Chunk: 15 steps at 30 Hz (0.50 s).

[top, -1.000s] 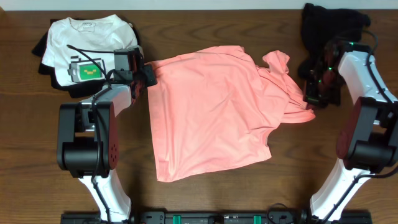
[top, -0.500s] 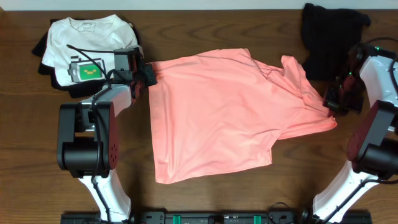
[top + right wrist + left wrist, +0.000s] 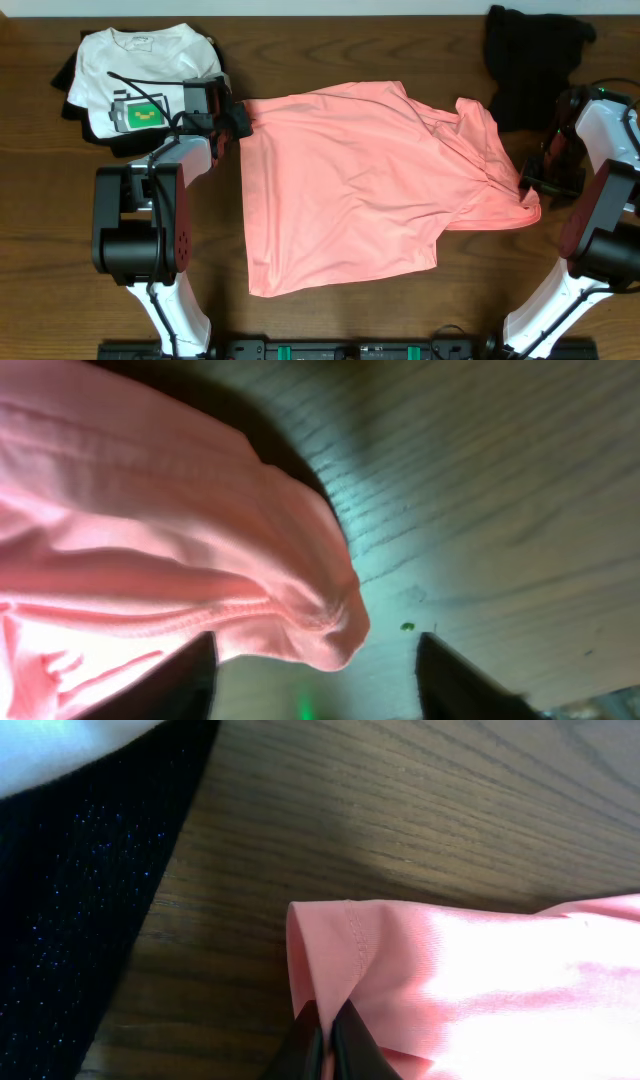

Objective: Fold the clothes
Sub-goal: 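Drag the shirt's right edge outward with the right gripper to flatten it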

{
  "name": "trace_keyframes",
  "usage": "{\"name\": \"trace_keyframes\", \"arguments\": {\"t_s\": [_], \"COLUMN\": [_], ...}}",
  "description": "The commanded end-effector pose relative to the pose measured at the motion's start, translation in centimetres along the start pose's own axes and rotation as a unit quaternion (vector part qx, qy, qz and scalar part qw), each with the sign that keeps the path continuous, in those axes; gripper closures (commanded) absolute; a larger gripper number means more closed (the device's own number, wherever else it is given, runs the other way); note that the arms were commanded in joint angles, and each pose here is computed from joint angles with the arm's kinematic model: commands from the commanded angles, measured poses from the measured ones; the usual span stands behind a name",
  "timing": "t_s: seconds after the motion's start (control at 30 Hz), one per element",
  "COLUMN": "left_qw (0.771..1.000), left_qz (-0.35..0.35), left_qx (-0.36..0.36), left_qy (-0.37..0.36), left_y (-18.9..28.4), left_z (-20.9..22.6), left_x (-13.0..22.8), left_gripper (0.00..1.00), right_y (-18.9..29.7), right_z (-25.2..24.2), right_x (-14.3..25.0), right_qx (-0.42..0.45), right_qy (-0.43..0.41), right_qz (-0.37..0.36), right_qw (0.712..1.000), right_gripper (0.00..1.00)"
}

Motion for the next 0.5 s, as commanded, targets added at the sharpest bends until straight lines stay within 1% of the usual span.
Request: {"name": "trace_keyframes", "arguments": {"t_s": [0.0,0.07,0.1,0.17,0.23,0.27,0.37,0.47], "left_qw": [1.0,1.0,1.0,1.0,1.0,1.0,1.0,1.0], "left_qz": [-0.025,-0.025,-0.025,-0.025,-0.025,-0.025,-0.025,-0.025], "left_qx": [0.009,0.009,0.009,0.009,0.009,0.009,0.009,0.009], "left_qy": [-0.014,-0.014,-0.014,-0.014,-0.014,-0.014,-0.014,-0.013], "left_y": [1.0,1.0,1.0,1.0,1.0,1.0,1.0,1.0], "left_z": [-1.0,-1.0,-1.0,-1.0,-1.0,-1.0,-1.0,-1.0], "left_x": [-1.6,-1.6,-1.6,-1.6,-1.6,-1.6,-1.6,-1.6], "left_gripper": [0.94,0.94,0.94,0.94,0.94,0.94,0.94,0.94], "right_y": [2.7,4.2,5.0,6.8,8.3,9.0,10.2,10.3], "right_z": [-0.3,0.4,0.9,2.5,4.1,5.1,7.2,9.3], "right_x": [-1.1,-2.3,-2.9,-4.5,-6.0,-6.8,-8.6,-9.7], "right_qx": [-0.015,-0.048,-0.065,-0.111,-0.141,-0.147,-0.137,-0.131], "right_qy": [-0.001,0.032,0.055,0.121,0.179,0.203,0.239,0.268], "right_qz": [-0.059,-0.099,-0.123,-0.188,-0.252,-0.286,-0.353,-0.384], "right_qw": [0.998,0.993,0.989,0.968,0.941,0.925,0.894,0.874], "right_gripper": [0.25,0.2,0.19,0.2,0.21,0.21,0.18,0.18]}}
Point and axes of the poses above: each gripper's point midway between its finger pads, its own y axis back along the fingers, its own z axis along the line the jaws close on, x = y × z, the point moved 8 cm from there along y, back along the fingers, and after that the axes turned 8 degrees about y, right-handed, at the moved point
